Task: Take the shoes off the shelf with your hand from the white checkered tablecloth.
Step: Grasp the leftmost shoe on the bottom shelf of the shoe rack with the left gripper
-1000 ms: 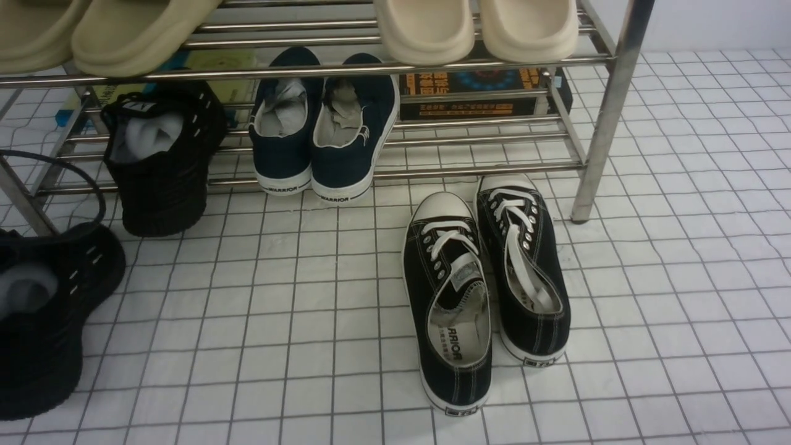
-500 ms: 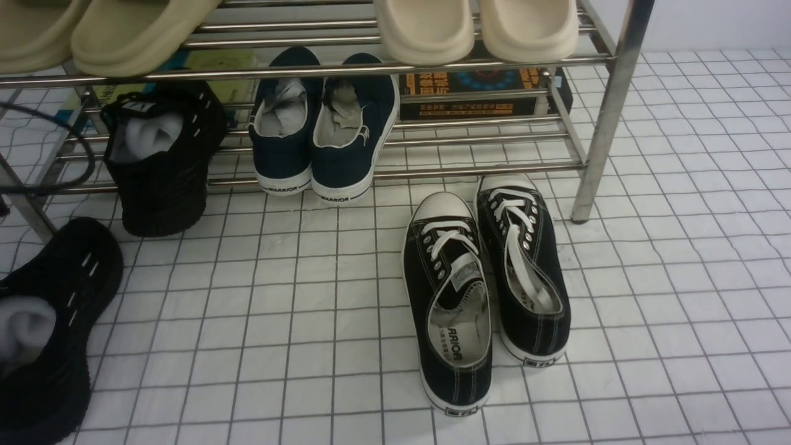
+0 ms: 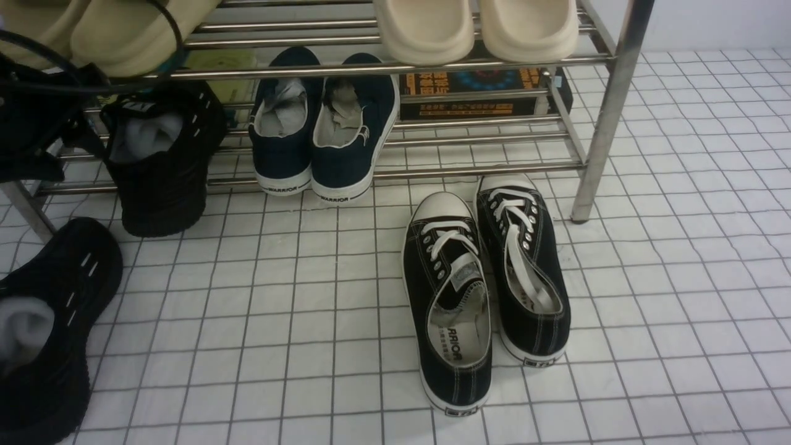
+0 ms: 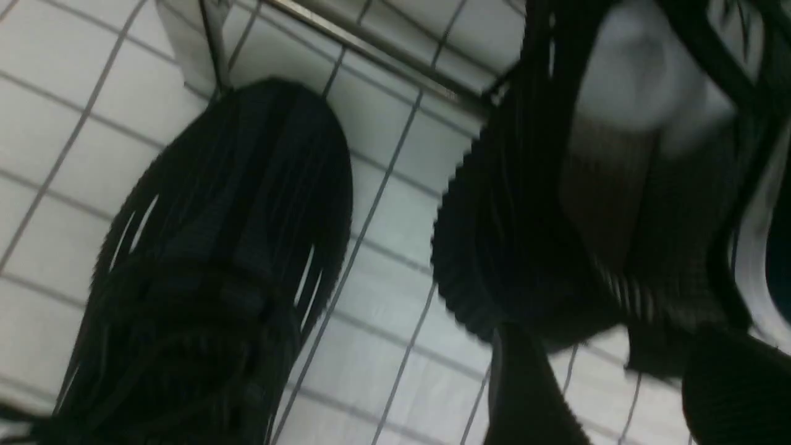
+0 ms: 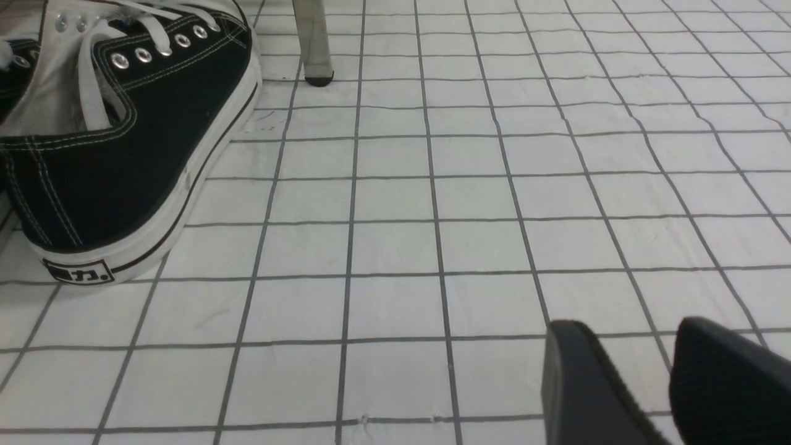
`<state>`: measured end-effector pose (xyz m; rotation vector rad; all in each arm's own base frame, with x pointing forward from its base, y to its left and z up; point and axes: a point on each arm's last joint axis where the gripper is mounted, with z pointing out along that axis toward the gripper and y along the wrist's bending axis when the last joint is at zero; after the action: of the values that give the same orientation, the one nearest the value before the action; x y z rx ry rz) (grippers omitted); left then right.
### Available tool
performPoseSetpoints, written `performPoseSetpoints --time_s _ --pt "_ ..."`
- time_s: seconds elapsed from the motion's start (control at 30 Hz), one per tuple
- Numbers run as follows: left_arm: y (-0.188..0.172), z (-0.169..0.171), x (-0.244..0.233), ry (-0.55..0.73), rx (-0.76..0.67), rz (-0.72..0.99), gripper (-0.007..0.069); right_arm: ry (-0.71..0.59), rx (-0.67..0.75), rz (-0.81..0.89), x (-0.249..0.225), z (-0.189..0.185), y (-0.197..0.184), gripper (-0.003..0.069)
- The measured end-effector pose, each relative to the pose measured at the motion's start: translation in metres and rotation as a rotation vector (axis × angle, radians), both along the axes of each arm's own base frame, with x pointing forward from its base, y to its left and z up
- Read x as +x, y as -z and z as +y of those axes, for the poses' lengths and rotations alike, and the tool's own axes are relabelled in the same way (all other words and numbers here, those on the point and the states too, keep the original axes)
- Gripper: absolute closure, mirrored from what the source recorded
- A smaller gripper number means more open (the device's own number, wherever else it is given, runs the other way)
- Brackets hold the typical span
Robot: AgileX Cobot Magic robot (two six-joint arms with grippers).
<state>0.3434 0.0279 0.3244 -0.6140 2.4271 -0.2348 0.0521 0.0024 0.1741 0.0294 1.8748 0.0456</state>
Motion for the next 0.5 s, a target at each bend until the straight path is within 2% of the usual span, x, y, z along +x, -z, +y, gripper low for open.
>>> performPoseSetpoints --time_s 0.37,0.5 --pt "0.047 0.004 0.046 -0.031 -0.033 -0.005 0.0246 0.001 0.002 0.0 0.0 0.0 0.0 0.042" --pt "0.063 0.004 0.054 -0.04 -0.054 0.019 0.0286 0.001 0.002 0.0 0.0 0.0 0.0 0.042"
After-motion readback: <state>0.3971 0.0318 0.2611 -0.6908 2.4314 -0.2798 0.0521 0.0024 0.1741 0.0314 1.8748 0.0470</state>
